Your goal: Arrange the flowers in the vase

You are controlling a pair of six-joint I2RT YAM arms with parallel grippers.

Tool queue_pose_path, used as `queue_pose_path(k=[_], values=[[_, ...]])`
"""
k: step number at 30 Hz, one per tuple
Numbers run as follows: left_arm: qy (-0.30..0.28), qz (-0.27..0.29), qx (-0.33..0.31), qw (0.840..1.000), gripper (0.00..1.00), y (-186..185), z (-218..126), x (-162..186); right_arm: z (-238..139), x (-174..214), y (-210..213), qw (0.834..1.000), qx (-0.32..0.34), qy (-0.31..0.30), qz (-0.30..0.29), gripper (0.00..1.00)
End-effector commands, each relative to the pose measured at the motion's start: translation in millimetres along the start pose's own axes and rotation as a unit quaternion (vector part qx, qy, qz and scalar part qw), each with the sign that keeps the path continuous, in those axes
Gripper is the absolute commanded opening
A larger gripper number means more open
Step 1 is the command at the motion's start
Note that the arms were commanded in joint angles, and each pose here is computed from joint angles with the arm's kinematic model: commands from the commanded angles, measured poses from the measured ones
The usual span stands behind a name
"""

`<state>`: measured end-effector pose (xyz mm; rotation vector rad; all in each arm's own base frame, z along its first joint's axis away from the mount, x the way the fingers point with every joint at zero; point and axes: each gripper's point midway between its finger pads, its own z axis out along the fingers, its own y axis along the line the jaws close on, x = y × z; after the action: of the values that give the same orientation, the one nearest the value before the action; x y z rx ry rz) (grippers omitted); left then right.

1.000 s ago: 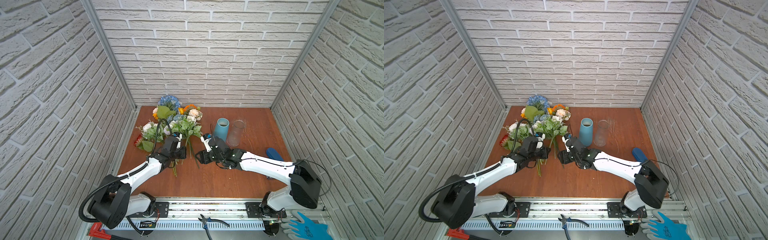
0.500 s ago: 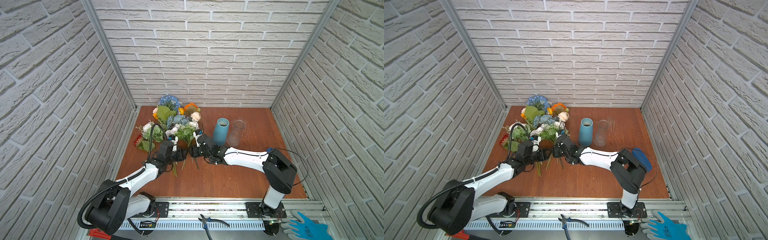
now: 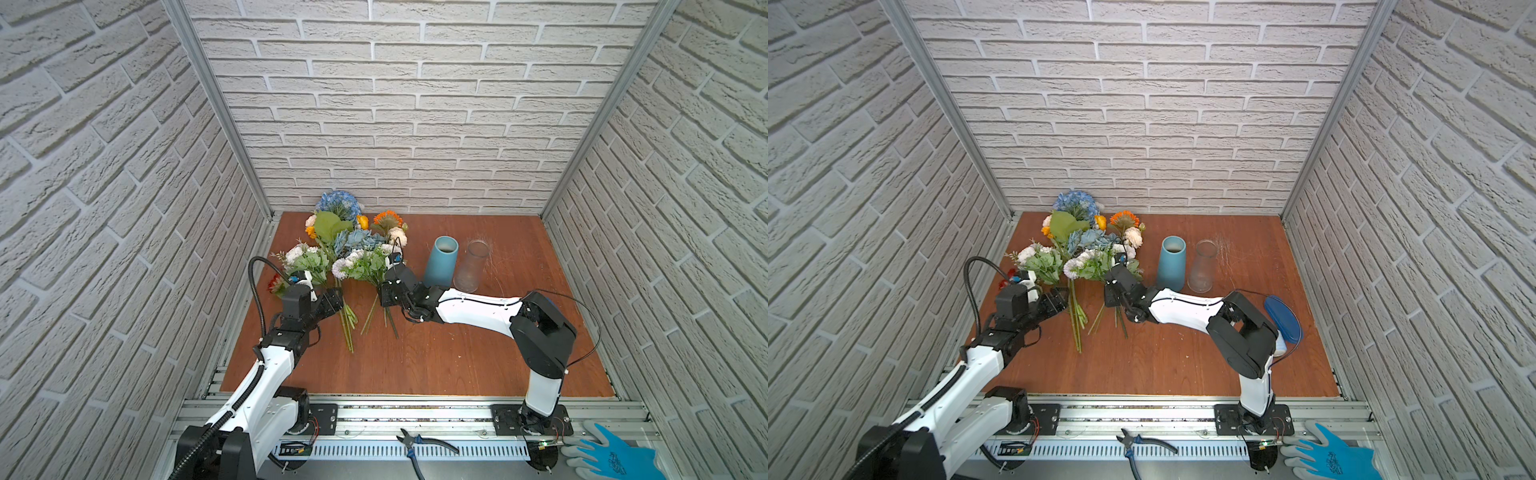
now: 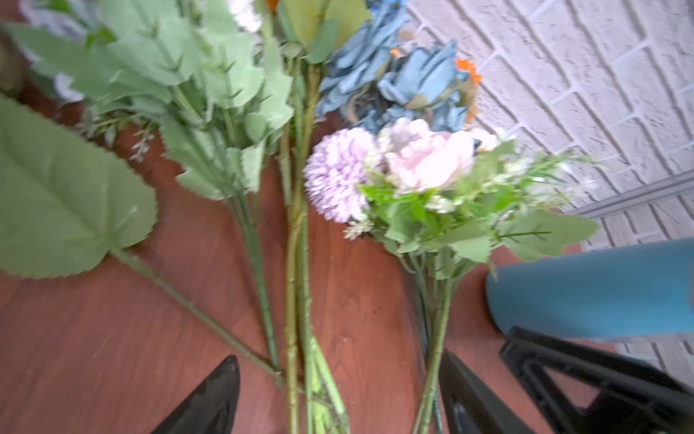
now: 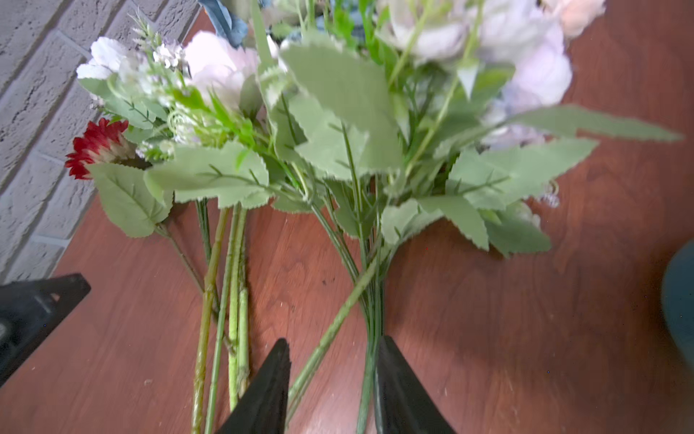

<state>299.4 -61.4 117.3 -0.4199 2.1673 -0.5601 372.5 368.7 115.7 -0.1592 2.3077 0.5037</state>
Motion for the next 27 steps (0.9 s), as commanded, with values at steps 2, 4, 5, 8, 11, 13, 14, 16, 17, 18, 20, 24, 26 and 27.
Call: queue_pose_path(k=[2, 4, 5, 8, 11, 13, 14, 16, 17, 18, 20, 24, 26, 27], values=[[0.018, -0.019, 0.007, 1.000, 0.82, 6.3, 5.5, 9.1, 9.5, -34.8, 4.3, 0.998, 0.024, -0.040, -0.046, 0.40], [0.021, -0.021, 0.016, 0.999, 0.82, 3.2, 7.8, 8.6, 22.2, -37.7, 4.7, 0.997, 0.028, -0.038, -0.056, 0.40], [0.023, -0.020, 0.019, 0.999, 0.82, 2.2, 8.6, 8.8, 27.4, -40.3, 5.4, 0.997, 0.032, -0.037, -0.061, 0.39], [0.023, -0.022, 0.024, 0.999, 0.82, 0.7, 8.6, 7.6, 40.6, -41.0, 4.3, 0.996, 0.048, -0.023, -0.071, 0.39], [0.020, -0.023, 0.031, 0.999, 0.82, -1.6, 7.0, 6.1, 49.6, -35.8, 0.7, 0.995, 0.060, -0.016, -0.078, 0.39], [0.021, -0.023, 0.041, 0.999, 0.82, -6.0, 5.4, 5.8, 54.6, -32.1, -2.7, 0.994, 0.068, -0.012, -0.082, 0.41], [0.022, -0.021, 0.047, 0.998, 0.81, -8.5, 4.9, 6.3, 58.1, -30.4, -3.2, 0.994, 0.070, -0.010, -0.086, 0.43], [0.027, -0.021, 0.057, 0.998, 0.80, -12.6, 3.8, 8.1, 65.5, -29.0, -3.5, 0.993, 0.075, -0.006, -0.096, 0.46], [0.029, -0.020, 0.061, 0.998, 0.80, -14.7, 3.4, 9.0, 69.0, -28.9, -4.0, 0.992, 0.080, -0.005, -0.100, 0.47], [0.030, -0.019, 0.062, 0.997, 0.80, -15.7, 3.1, 9.9, 71.9, -30.5, -3.9, 0.991, 0.084, -0.006, -0.103, 0.47], [0.035, -0.017, 0.062, 0.997, 0.80, -16.2, 3.1, 12.9, 77.5, -32.8, -3.2, 0.990, 0.088, -0.010, -0.111, 0.45], [0.038, -0.018, 0.064, 0.997, 0.79, -17.8, 2.6, 15.6, 77.8, -42.1, -2.8, 0.988, 0.092, -0.027, -0.118, 0.24], [0.041, -0.020, 0.069, 0.997, 0.78, -20.9, 2.5, 17.5, 71.4, -51.6, 3.2, 0.989, 0.080, -0.040, -0.117, 0.12], [0.044, -0.019, 0.076, 0.996, 0.77, -25.1, 2.1, 19.7, 67.2, -56.9, 6.9, 0.990, 0.072, -0.049, -0.115, 0.07]])
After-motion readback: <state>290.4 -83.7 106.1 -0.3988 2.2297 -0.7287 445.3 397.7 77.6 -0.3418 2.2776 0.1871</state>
